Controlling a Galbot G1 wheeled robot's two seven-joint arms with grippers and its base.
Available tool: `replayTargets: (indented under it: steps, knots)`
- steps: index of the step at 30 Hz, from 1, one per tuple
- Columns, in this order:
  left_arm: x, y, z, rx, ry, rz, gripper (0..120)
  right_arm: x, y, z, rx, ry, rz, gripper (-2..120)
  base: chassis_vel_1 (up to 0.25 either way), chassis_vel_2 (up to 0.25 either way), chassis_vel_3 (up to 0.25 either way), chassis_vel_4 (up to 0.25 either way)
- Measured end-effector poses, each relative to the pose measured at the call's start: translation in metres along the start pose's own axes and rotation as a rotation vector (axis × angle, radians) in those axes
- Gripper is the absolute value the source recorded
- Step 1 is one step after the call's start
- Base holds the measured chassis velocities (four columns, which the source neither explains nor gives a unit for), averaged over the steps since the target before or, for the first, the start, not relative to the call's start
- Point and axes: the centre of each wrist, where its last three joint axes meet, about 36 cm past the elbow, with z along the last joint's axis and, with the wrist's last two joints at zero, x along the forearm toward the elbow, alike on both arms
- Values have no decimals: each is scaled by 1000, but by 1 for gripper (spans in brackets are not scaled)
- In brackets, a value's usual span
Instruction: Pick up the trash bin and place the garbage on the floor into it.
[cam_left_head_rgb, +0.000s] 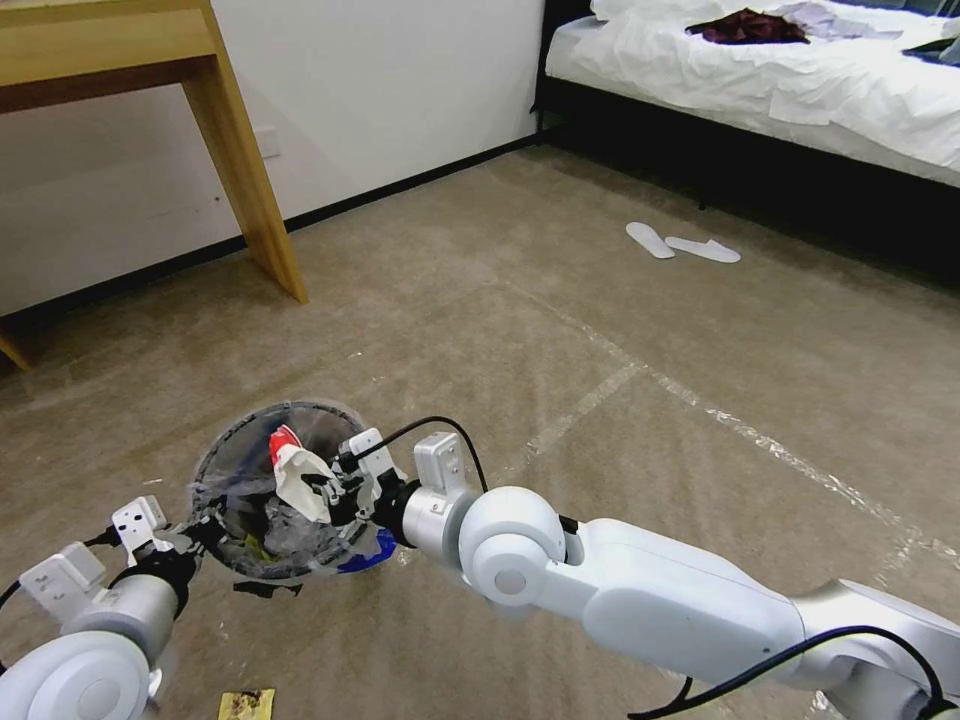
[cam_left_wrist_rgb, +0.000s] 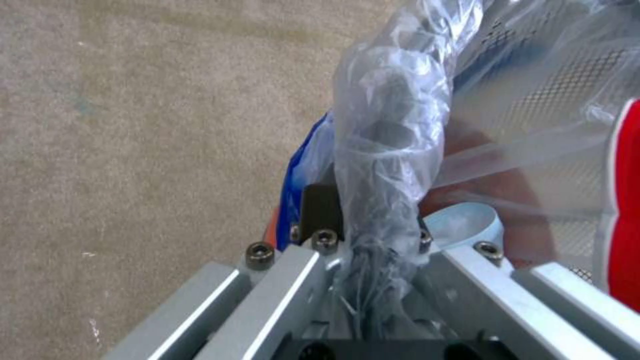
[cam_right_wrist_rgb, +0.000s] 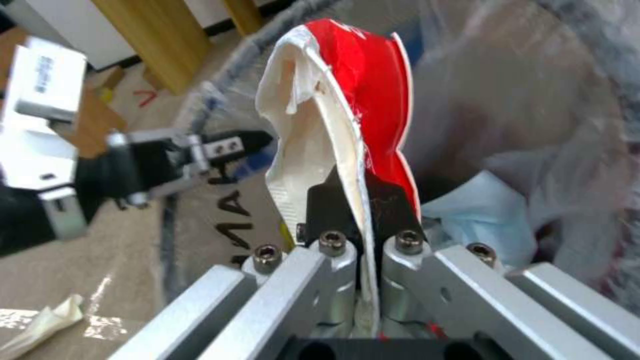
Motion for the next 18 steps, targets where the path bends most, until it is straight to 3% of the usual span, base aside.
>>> replayTargets:
  steps: [9, 18]
  knots:
    - [1, -1, 1, -1, 2, 1, 1, -2, -4, 5, 9, 6, 12, 1, 0, 0, 0, 0]
    - [1, 0, 0, -2, 0, -3, 1, -15, 0, 0, 23, -9, 7, 32, 0, 0, 0, 0]
